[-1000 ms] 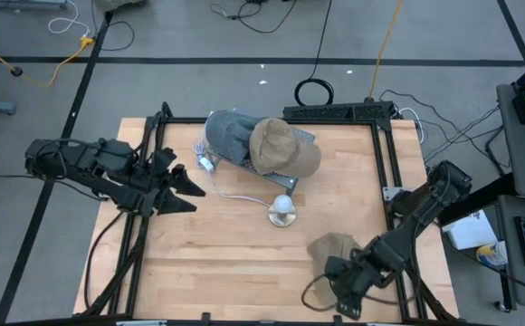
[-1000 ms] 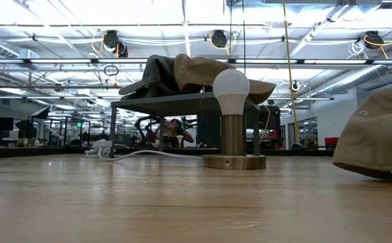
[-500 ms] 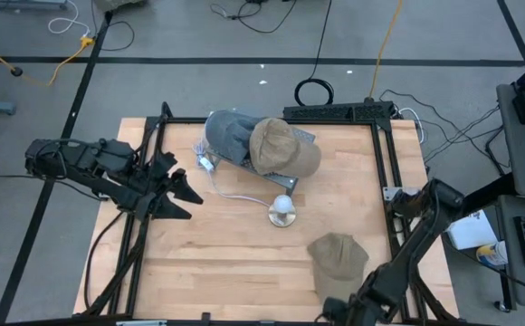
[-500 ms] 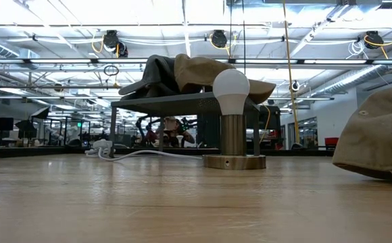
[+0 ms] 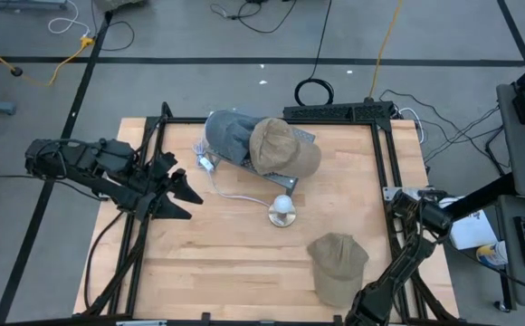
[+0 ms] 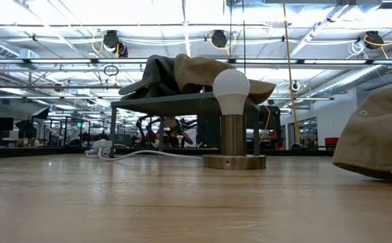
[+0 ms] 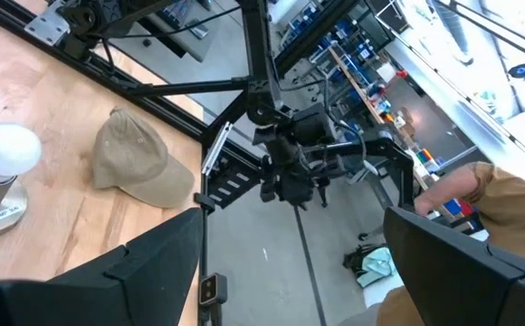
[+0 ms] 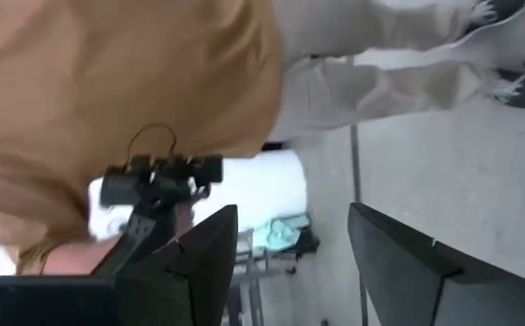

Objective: Pick & Place hat
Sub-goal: Stack the brown cap on the other brown cap on the shelf

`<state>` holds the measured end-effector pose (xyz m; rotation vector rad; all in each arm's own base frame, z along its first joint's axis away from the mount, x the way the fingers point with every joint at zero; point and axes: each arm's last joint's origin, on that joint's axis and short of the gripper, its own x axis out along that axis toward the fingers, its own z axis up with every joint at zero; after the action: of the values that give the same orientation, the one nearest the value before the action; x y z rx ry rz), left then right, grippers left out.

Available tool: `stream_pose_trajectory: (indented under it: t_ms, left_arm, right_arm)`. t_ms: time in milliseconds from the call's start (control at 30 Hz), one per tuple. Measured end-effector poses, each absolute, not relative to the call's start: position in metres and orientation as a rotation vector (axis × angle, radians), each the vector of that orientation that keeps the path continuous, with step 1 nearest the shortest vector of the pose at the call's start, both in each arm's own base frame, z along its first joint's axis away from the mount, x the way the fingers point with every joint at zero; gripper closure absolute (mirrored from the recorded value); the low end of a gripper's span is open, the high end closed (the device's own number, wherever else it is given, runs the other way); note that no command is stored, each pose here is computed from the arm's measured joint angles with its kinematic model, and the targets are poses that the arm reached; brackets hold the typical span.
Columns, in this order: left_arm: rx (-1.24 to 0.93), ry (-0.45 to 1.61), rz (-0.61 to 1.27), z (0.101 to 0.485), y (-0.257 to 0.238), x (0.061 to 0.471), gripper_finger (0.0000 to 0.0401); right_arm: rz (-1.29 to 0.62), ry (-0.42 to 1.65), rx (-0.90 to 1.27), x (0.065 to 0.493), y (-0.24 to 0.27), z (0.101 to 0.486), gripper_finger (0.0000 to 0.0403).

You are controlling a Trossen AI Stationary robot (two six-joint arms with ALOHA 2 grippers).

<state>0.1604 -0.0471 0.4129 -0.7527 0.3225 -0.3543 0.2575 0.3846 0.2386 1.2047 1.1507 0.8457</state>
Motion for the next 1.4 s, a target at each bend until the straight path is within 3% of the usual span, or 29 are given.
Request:
stream_pose_trajectory:
  t_ms: [200,467,600,733,1033,1200,1400]
  left_arm:
    - [-0.771,0.325,-0.352,0.413,-0.047,0.160,0.0052]
    - [-0.801,0.329,-0.348,0.413,-0.047,0.160,0.0052]
    - [-0.810,0.336,-0.358,0.413,-0.047,0.160,0.0052]
    - [-0.816,0.347,-0.375,0.413,-0.048,0.160,0.0052]
    - [-0.790,0.342,-0.380,0.413,-0.048,0.160,0.0052]
    - [-0.787,0.344,-0.380,0.413,-0.048,0.160,0.0052]
    - [-0.788,0.358,-0.411,0.413,-0.049,0.159,0.0052]
  right_arm:
    - [1.030,1.022,1.171,0.259,0.385,0.253,0.0200]
    - [0.929,1.102,1.105,0.262,0.379,0.242,0.0200]
    - [0.584,1.301,1.010,0.251,0.363,0.229,0.0203]
    - [0.355,1.294,0.897,0.242,0.343,0.249,0.0213]
    - [0.026,1.339,0.556,0.237,0.327,0.288,0.0218]
    - [-0.167,1.386,0.342,0.233,0.326,0.267,0.0219]
    - [-0.261,1.387,0.099,0.227,0.333,0.235,0.0220]
